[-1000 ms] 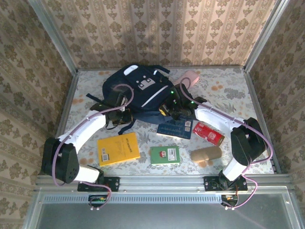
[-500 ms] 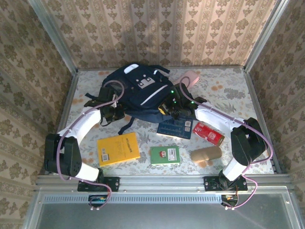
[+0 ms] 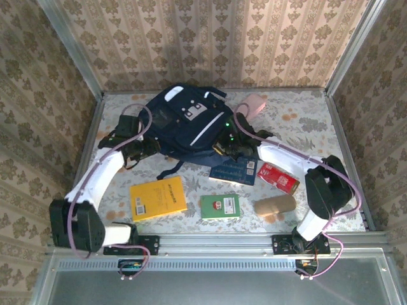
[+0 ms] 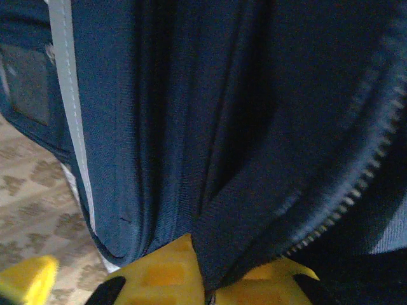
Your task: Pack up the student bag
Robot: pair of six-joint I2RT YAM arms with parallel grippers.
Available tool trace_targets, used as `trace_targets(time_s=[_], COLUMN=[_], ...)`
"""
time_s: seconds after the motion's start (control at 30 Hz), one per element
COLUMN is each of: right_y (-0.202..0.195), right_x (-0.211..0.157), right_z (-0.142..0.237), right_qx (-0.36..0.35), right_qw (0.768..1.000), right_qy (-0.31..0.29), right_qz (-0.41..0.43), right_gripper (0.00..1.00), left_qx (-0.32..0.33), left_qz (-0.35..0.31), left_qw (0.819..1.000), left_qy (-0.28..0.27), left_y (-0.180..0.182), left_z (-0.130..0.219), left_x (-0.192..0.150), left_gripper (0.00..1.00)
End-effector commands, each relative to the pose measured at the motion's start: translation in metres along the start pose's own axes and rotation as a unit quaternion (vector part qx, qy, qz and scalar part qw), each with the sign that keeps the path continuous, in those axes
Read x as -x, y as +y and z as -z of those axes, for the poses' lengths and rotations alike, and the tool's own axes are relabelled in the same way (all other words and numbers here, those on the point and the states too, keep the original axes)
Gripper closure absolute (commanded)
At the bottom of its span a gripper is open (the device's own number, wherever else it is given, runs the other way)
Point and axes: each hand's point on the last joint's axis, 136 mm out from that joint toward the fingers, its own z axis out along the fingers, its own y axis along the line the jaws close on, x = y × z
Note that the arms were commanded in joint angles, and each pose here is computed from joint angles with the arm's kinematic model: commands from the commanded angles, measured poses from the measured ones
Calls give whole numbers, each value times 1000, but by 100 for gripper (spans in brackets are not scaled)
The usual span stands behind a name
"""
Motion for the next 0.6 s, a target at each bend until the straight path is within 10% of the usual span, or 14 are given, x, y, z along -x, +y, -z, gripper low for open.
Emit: trace_targets(time_s=[0.0,0.33,0.57], right_y=[21,6,-82], right_x=[-11,26,29], right_z=[-16,53,114], right_qx=[-11,-109,-251], right_qw=[995,937,922], right_qy=[9,-96,-105], right_qz=[102,318,276], right_gripper=[85,30,24], left_qx=[-3,-33,-63], left_qz=[-4,-149,-267], left_qw=[1000,987,960], left_qy=[-2,38,59], left_y=[3,-49,-103], left_z=[16,27,20], left_x=[-10,-43,-62], left_gripper=[50,47,47])
